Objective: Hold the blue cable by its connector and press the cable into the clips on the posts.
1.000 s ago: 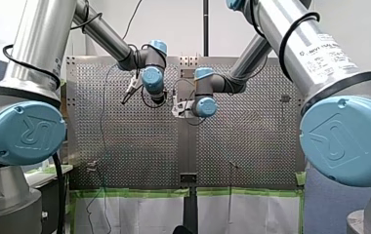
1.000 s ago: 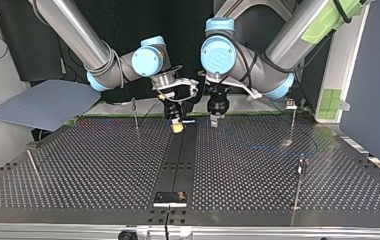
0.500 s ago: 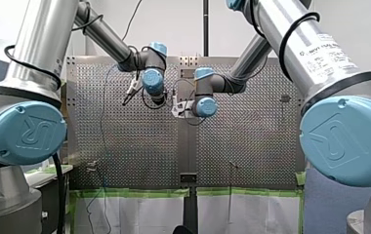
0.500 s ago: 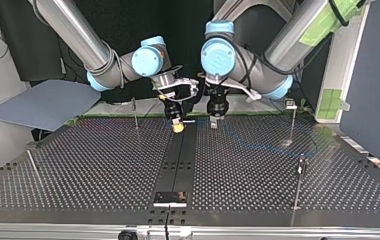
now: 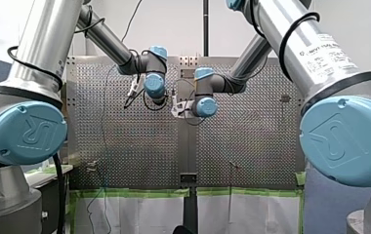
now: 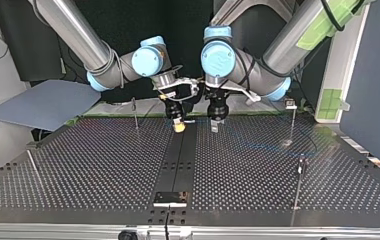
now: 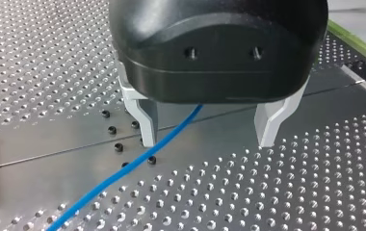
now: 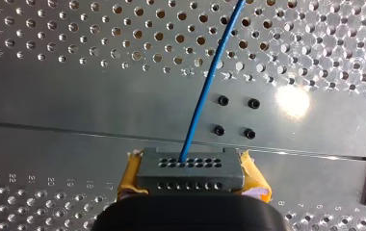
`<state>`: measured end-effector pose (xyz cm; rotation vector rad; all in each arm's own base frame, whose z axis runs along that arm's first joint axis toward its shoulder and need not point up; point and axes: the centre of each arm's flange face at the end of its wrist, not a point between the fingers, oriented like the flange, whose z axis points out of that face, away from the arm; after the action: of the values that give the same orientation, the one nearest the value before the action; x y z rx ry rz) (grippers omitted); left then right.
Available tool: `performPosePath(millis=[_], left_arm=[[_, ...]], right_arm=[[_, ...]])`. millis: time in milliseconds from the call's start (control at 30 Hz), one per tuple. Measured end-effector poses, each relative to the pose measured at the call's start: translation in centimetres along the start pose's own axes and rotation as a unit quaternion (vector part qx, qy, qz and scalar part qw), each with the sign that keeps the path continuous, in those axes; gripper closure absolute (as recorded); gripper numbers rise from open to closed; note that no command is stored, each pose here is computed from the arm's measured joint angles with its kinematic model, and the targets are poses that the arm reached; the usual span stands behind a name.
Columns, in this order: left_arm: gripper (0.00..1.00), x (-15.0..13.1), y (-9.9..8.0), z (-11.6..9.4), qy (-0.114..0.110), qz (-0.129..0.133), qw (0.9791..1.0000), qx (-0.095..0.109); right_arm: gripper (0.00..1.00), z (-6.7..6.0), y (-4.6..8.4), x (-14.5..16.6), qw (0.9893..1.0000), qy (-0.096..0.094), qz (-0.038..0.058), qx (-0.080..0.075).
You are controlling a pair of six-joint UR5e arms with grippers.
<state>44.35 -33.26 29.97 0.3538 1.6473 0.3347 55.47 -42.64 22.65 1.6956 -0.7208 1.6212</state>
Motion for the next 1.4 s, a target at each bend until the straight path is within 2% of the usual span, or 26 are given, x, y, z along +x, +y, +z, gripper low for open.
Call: performPosePath(millis=[600, 933, 967, 1000, 1033, 1067, 1100, 1133, 1400], left_arm=[[0.00, -0.4, 1.4, 2.3, -0.004, -0.007, 0.9998, -0.018], [0.00, -0.3, 1.7, 2.6, -0.002, -0.007, 0.9998, -0.017], [0.38, -0.3, 1.8, 2.6, -0.002, -0.007, 0.9998, -0.018], [0.38, -0.3, 1.8, 2.6, -0.002, -0.008, 0.9998, -0.019], [0.55, -0.3, 1.8, 2.6, -0.002, -0.008, 0.9998, -0.020], [0.77, -0.3, 1.8, 2.6, -0.003, -0.010, 0.9997, -0.022], [0.77, -0.3, 1.8, 2.7, -0.004, -0.011, 0.9997, -0.023], [1.00, -0.3, 1.8, 2.7, -0.004, -0.012, 0.9996, -0.023], [1.00, -0.4, 1.8, 2.7, -0.007, -0.017, 0.9996, -0.022]], right_arm=[[1.00, 0.1, 0.3, 0.0, 1.0000, 0.000, 0.0021, -0.001], [1.00, 0.0, 0.2, 0.0, 1.0000, -0.001, 0.0021, 0.001], [1.00, 0.0, 0.2, 0.0, 1.0000, -0.001, 0.0021, 0.001], [1.00, 0.0, 0.2, 0.0, 1.0000, -0.001, 0.0021, 0.001], [1.00, 0.0, 0.2, 0.0, 1.0000, -0.001, 0.0024, 0.001], [1.00, 0.0, 0.2, 0.0, 1.0000, -0.001, 0.0026, 0.001], [1.00, 0.0, 0.2, 0.0, 1.0000, -0.001, 0.0028, 0.001], [1.00, 0.0, 0.2, 0.0, 1.0000, -0.001, 0.0030, 0.001], [1.00, 0.0, 0.2, 0.0, 1.0000, -0.001, 0.0023, 0.001]])
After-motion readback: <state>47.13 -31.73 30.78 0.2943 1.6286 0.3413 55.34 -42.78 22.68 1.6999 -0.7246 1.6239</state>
